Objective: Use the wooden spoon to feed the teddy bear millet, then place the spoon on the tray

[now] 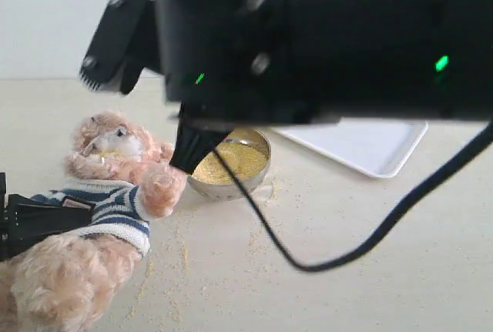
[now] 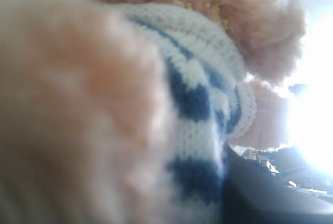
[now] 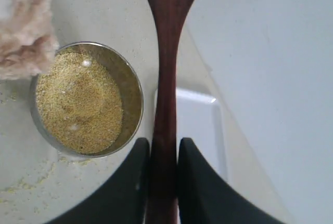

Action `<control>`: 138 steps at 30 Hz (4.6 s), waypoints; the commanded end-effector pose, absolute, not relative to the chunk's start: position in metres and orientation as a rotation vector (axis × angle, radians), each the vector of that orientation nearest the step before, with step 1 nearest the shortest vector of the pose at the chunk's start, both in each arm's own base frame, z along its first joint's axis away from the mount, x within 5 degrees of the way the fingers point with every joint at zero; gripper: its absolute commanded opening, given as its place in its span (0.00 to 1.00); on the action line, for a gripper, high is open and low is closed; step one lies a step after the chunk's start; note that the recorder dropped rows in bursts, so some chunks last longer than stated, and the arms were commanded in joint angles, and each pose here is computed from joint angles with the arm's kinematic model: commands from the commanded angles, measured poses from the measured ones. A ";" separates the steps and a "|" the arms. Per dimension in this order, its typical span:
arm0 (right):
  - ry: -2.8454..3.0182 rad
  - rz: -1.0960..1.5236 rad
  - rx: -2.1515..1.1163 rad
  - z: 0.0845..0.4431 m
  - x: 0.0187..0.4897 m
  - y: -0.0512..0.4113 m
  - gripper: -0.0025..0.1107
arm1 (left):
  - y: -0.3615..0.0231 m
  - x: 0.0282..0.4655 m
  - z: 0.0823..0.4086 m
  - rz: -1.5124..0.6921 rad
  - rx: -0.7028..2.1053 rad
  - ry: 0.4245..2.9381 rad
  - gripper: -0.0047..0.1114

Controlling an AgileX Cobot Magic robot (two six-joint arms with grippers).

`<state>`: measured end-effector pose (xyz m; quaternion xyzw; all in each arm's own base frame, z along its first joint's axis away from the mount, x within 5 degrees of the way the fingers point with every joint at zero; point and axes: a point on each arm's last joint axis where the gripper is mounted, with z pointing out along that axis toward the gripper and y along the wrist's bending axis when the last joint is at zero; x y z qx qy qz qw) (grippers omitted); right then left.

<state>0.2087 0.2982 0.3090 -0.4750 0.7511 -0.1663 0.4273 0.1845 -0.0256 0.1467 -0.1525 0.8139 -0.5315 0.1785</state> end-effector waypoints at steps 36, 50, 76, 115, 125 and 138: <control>2.439 0.348 -0.382 0.250 0.290 0.038 0.02 | -0.025 0.188 0.150 -1.501 -0.406 2.257 0.08; 2.392 0.365 -0.329 0.224 0.302 0.039 0.02 | -0.019 0.199 0.152 -1.410 -0.373 2.250 0.08; 2.393 0.441 -0.291 0.227 0.302 0.043 0.02 | 0.000 0.244 0.140 -1.272 -0.333 2.199 0.08; 2.390 0.466 -0.274 0.228 0.302 0.044 0.02 | 0.054 0.270 0.128 -1.208 -0.245 2.205 0.80; 2.387 0.470 -0.264 0.228 0.302 0.044 0.02 | 0.089 0.261 0.138 -1.296 -0.461 2.081 0.47; 2.389 0.464 -0.322 0.226 0.300 0.045 0.02 | 0.137 0.196 0.248 -0.660 -0.851 1.958 0.08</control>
